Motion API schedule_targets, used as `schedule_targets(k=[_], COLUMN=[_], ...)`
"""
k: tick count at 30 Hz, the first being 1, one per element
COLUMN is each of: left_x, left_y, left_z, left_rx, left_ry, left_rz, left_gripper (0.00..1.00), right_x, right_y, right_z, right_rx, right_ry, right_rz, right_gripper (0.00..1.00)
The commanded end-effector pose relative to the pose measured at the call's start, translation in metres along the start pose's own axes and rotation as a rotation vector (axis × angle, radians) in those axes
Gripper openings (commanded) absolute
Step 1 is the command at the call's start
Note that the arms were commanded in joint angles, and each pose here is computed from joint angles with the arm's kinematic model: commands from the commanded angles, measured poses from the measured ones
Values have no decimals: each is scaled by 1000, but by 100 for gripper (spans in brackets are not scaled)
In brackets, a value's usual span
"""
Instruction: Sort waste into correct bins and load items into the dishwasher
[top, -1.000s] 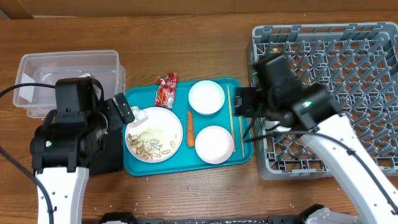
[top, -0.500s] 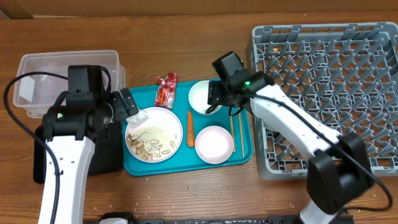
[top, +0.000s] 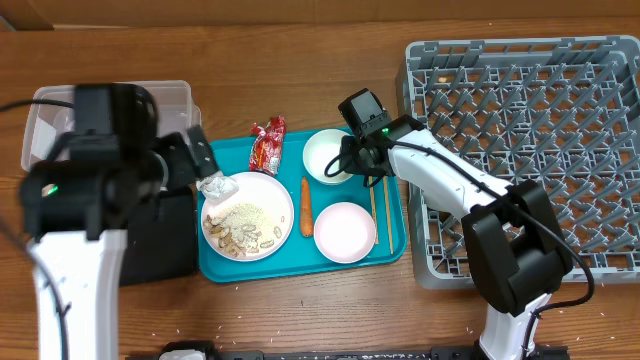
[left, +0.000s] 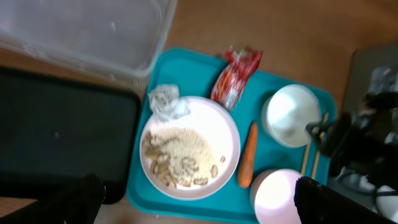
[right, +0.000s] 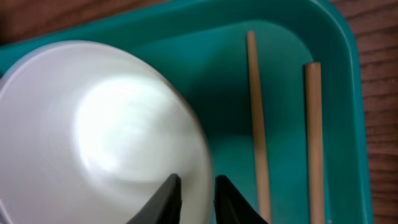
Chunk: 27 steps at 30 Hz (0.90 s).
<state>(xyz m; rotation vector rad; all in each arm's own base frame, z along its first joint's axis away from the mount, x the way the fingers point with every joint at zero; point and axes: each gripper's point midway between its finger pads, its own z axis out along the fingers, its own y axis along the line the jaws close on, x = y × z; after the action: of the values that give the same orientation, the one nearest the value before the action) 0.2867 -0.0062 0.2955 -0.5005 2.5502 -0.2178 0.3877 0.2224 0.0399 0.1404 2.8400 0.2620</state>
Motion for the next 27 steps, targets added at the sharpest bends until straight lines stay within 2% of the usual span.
schedule_targets(k=[1,2,6,10,14,17,20,24,27], left_x=[-23,-24,-20,-9,0,4,6,6,6], left_y=[14,18,28,41,47,48,49,49,49], left_z=[-62,-77,-120,-157,-175,-180,-180,-179,-179], left_rx=[-70,-86,-105,-122,-117,-111,-112,-113,-113], left_ry=[-196,-236,-354,-475,-533,-547,-543,-541,-541], left_rz=[0,-3,-14,-32,-40,-42,-41,-41,-41], left_gripper=[100,100,100,100,100,100,100,100,100], right_x=[0,1,-11,-28,-40,-56,-75,-90,-92], right_y=[0,0,-5,5,6,-19,-66,-141,-184], right_z=[-1,-4,-30,-79,-121,-158,-197,-253,-288], right_rx=[-4,0,39,-12,-43,38,241,657,919], right_ry=[6,10,-31,-122,-209,-333,-491,-701,-796], right_rz=[-2,-5,-4,-41,-29,6,65,149,208], right_gripper=[9,4,4,4,4,4,4,4,4])
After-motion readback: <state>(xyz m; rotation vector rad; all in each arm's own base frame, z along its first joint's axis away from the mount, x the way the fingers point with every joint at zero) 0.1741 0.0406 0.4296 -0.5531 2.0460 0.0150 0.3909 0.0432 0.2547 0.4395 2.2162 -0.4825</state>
